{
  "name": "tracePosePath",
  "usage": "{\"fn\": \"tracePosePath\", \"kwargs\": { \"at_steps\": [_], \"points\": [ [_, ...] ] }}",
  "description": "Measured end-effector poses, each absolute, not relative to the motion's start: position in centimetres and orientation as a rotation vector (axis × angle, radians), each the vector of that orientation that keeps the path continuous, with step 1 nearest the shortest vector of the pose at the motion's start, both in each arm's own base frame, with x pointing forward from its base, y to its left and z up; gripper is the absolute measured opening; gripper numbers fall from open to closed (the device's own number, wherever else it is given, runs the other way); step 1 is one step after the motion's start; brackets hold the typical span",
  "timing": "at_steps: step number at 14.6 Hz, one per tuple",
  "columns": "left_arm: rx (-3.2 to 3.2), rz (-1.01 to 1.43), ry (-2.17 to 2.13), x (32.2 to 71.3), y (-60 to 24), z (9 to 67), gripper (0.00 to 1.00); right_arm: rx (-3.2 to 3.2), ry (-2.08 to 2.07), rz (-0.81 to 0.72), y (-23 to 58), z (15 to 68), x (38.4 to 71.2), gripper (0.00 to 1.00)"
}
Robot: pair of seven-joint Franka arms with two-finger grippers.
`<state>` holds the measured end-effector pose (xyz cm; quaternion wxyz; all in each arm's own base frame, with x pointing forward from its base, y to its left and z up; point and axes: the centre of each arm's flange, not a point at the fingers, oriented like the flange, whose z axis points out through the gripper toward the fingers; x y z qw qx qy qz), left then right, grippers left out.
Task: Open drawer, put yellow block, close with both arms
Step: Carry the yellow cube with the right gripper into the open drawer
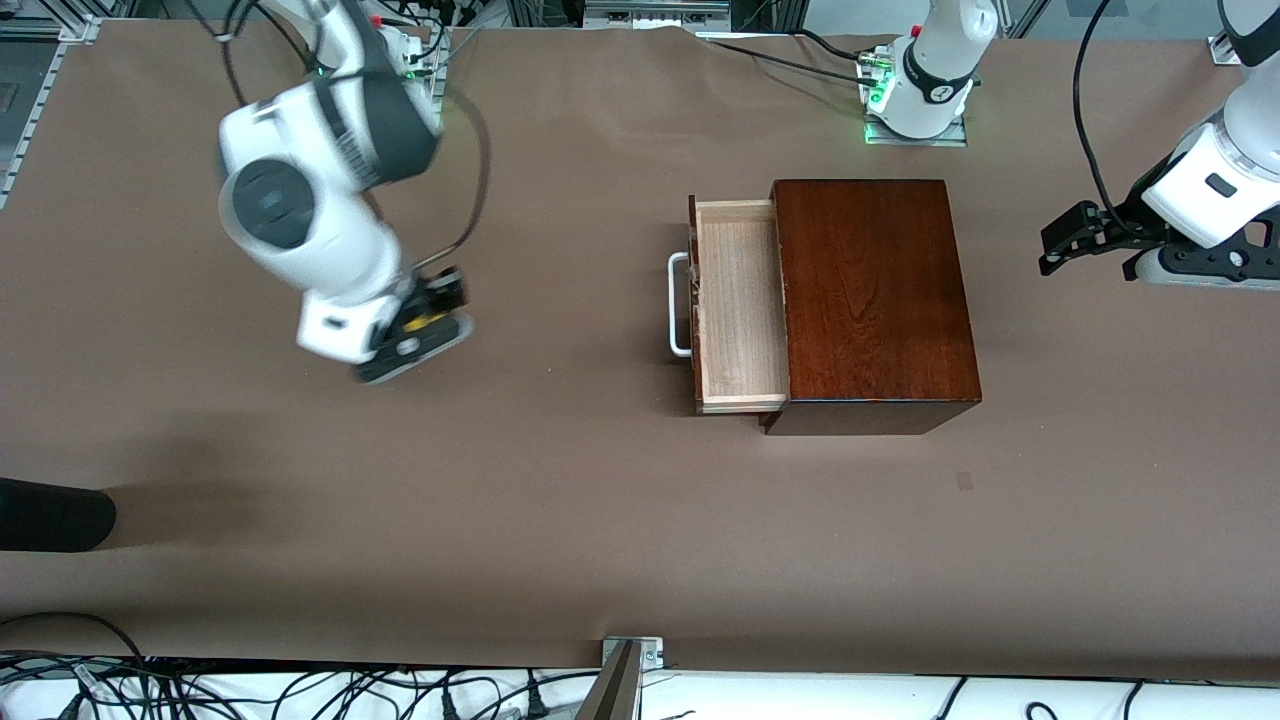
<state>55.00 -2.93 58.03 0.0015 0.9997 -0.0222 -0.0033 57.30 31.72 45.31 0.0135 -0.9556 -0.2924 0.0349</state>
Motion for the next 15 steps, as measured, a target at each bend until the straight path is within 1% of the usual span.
{"fn": "tracePosePath", "kwargs": {
  "at_steps": [2,4,6,8,10,15],
  "points": [
    [3.138,-0.01,-0.07,55.0,-3.0,58.0,1.0,-2.925,-1.098,0.073,38.5,46.0,53.9,0.56],
    [3.138,-0.016,-0.07,55.0,-2.9,58.0,1.0,-2.872,-1.305,0.005,45.3,46.7,50.3,0.56],
    [3.138,-0.025,-0.07,54.9,-2.9,58.0,1.0,-2.785,-1.482,-0.079,51.1,47.4,48.0,0.56],
    [3.138,-0.028,-0.071,54.9,-3.0,58.0,1.0,-2.69,-1.616,-0.136,55.6,47.2,46.8,0.56],
    [3.138,-0.028,-0.081,54.8,-3.3,58.0,1.0,-2.605,-1.734,-0.161,58.4,46.1,46.0,0.56],
    [3.138,-0.022,-0.093,54.8,-3.8,58.2,1.0,-2.411,-2.005,-0.141,62.0,43.7,42.9,0.56]
  ]
}}
